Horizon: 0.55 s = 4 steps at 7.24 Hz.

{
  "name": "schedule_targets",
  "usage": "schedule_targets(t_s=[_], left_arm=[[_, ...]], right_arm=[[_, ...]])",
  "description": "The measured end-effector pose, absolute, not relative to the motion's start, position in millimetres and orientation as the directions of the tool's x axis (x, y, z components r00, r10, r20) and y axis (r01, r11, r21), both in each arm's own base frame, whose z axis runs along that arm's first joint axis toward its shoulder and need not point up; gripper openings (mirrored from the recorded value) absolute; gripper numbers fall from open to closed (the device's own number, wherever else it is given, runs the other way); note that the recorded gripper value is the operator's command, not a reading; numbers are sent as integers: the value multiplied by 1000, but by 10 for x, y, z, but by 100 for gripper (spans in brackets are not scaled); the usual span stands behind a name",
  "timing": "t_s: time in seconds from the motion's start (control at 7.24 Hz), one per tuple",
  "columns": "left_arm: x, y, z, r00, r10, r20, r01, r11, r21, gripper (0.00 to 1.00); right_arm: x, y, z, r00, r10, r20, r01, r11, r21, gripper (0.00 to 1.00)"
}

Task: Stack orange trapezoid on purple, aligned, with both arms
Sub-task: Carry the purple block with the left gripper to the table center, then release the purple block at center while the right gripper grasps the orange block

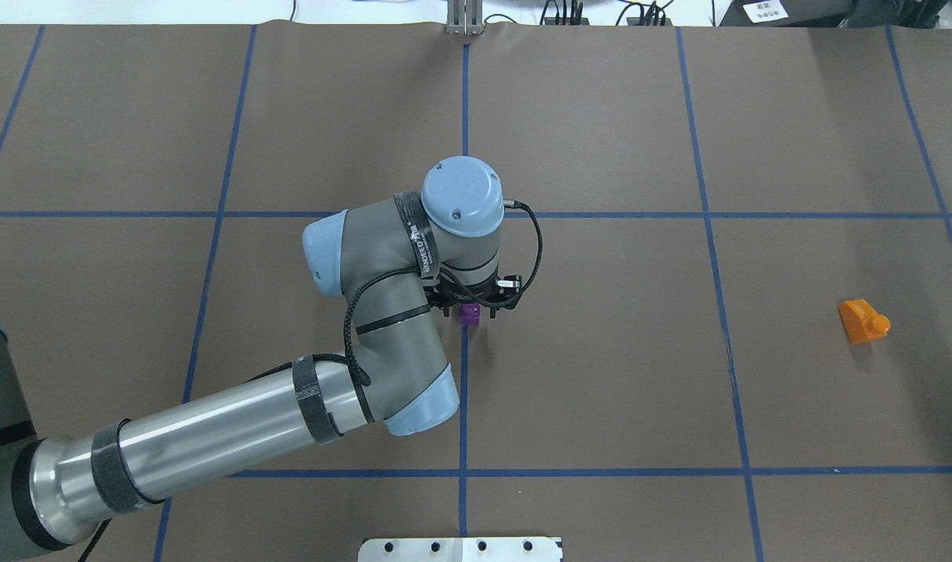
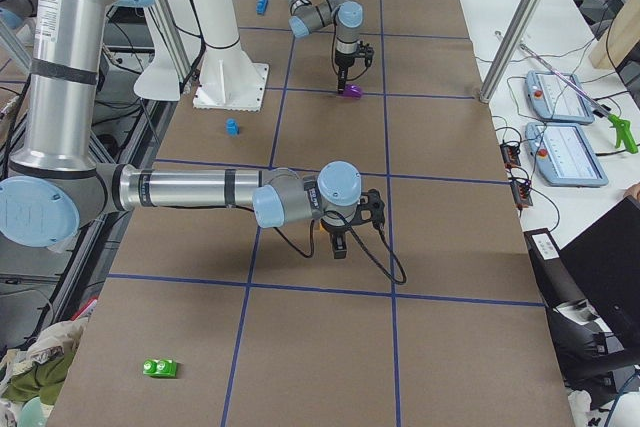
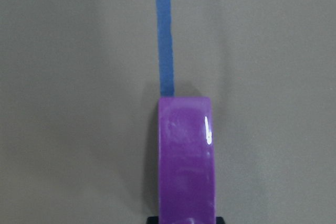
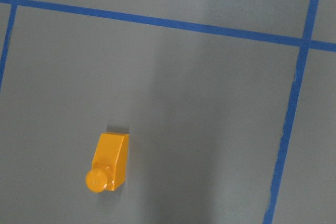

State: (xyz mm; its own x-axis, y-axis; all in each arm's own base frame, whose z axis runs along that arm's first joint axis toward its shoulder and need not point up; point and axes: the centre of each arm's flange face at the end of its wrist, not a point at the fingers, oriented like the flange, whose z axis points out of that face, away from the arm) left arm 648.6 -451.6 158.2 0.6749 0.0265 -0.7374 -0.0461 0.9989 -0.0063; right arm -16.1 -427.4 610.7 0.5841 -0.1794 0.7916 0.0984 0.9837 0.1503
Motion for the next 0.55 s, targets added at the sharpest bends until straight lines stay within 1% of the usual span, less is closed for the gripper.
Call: schedule_targets(t_s=[0.28,0.55], left_arm=[[6263,-4494,1311,637,-29,-770,8,999,-31,100],[5912,-4399,1104,613,-50,-788,34,999,-38,100]], right_arm=[[-238,-4276,6066,582,-175,794,103,985,142,100],[-653,-4257,5963,603,-127,788,92,992,90,100]])
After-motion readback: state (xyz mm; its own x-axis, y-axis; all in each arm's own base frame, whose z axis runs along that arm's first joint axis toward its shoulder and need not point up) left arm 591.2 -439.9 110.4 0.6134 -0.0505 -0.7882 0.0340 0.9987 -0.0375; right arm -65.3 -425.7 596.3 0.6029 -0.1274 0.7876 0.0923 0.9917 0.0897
